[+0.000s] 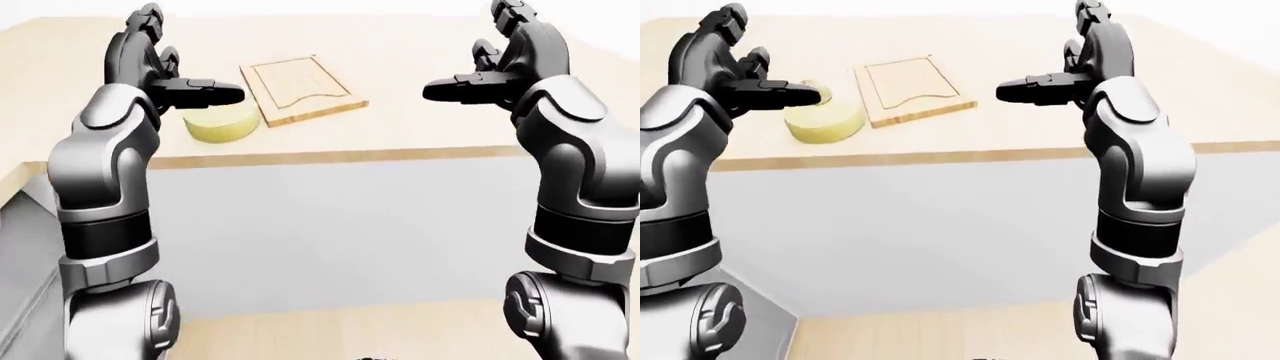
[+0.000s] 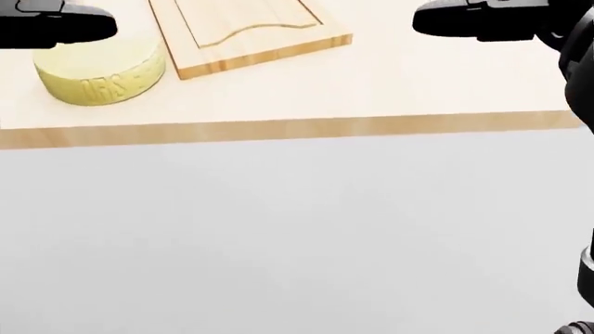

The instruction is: Place the bread and cheese on the cutting board.

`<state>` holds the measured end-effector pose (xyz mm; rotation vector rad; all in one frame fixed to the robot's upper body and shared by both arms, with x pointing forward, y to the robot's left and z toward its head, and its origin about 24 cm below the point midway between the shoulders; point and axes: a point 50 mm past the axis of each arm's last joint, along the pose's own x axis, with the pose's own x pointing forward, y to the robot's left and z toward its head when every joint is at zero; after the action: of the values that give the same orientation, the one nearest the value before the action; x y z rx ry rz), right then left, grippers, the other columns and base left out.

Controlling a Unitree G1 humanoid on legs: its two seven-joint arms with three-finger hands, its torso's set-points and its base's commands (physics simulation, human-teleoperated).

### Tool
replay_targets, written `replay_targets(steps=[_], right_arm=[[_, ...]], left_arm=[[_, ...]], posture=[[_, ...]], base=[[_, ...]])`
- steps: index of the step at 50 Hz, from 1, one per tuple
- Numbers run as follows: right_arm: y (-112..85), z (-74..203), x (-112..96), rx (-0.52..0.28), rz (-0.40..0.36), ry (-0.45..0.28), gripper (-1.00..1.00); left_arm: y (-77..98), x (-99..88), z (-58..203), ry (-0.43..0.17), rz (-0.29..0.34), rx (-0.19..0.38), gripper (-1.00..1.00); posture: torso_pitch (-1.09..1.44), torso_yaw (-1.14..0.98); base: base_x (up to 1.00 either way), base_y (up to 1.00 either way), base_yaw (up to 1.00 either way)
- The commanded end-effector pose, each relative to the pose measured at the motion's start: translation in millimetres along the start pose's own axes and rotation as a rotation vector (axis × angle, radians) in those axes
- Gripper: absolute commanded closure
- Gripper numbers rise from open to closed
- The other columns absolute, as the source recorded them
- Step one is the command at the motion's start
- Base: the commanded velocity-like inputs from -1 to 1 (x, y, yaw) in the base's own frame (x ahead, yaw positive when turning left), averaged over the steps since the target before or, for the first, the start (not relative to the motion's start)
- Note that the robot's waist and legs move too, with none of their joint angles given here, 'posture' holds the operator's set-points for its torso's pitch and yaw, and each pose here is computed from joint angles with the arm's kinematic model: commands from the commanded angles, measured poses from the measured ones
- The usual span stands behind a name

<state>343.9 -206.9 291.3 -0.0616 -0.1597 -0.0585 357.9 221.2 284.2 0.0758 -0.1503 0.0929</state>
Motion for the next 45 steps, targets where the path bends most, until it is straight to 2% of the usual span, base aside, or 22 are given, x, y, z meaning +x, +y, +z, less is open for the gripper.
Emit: replay_targets(steps=[1, 8, 30, 45], right_arm=[[0.7, 19, -2, -0.005, 0.0, -0.086, -1.0], [2.6, 15, -2, -0.007, 0.004, -0.079, -1.0], [2.7, 6, -4, -0.012, -0.002, -0.074, -1.0], [2.7, 12, -1, -0.023, -0.006, -0.08, -1.0]], left_arm=[[4.7, -3.3, 27, -0.114, 0.012, 0.006, -1.0], [3.6, -1.7, 18, -0.102, 0.013, 0.007, -1.0], [1.8, -3.6, 21, -0.11, 0.005, -0.001, -1.0], [2.4, -2.4, 29, -0.108, 0.005, 0.009, -1.0]], posture=[[0.0, 0.0], [0.0, 0.0], [0.0, 0.0], [0.0, 0.0]], base=[[0.14, 0.0, 0.0], [0.13, 0.0, 0.0], [0.23, 0.0, 0.0], [0.25, 0.0, 0.0]])
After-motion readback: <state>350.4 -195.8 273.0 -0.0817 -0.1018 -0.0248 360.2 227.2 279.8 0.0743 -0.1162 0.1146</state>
